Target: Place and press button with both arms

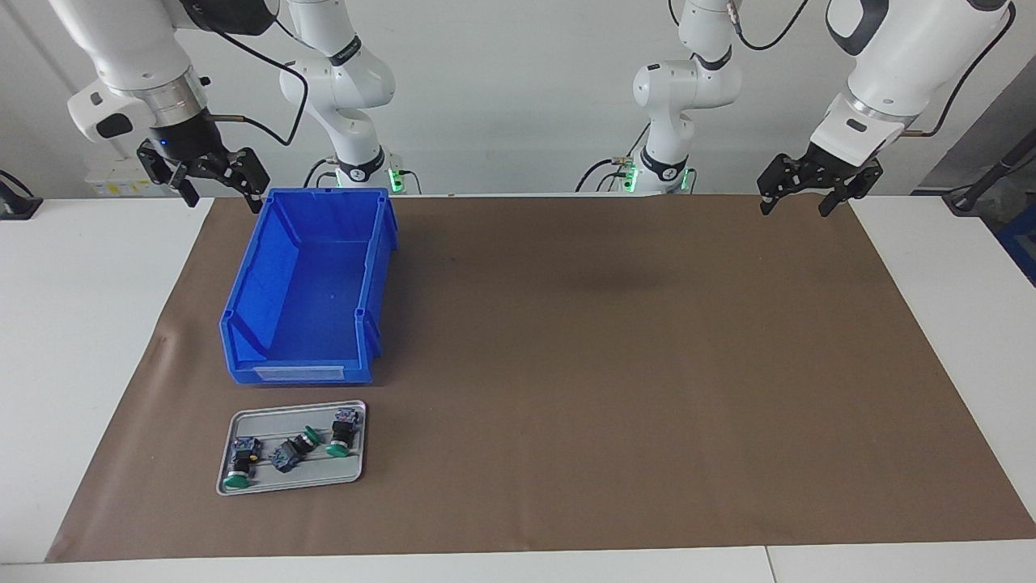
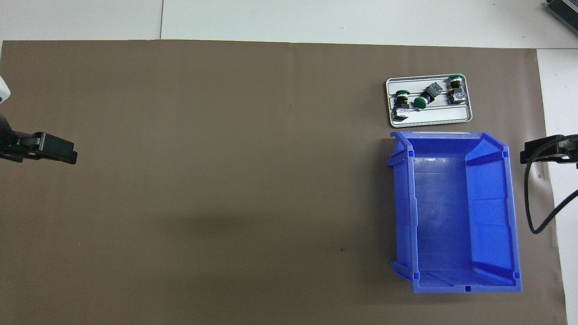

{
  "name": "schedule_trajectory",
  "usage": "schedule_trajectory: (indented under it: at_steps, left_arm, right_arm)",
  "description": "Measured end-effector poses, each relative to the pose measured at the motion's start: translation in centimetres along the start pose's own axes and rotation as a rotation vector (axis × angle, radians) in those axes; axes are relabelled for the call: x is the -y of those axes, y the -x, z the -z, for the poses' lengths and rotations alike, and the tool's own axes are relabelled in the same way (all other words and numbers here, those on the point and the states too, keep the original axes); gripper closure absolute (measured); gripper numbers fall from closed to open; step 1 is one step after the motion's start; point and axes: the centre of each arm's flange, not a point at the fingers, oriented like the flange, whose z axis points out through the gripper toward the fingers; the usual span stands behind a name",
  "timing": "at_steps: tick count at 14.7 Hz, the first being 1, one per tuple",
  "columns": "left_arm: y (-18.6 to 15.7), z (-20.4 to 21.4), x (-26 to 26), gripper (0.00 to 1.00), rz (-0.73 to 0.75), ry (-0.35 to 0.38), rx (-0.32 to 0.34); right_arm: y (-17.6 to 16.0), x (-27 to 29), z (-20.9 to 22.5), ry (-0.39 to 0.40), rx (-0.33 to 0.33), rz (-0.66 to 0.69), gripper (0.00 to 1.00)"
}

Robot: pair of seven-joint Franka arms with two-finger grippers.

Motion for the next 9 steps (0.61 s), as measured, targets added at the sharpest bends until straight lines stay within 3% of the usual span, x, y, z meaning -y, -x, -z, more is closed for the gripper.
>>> schedule_trajectory:
  at_steps: [5, 9]
  left_arm:
    - [0.0, 0.0, 0.0, 0.00, 0.000, 0.000, 0.000]
    - [0.0, 0.0, 0.0, 0.00, 0.000, 0.000, 0.000]
  right_arm:
    - [0.0, 0.3, 0.0, -0.007, -0.004, -0.008, 0.00]
    - [-2.0, 0.9, -1.4, -0.038, -0.070, 0.012, 0.00]
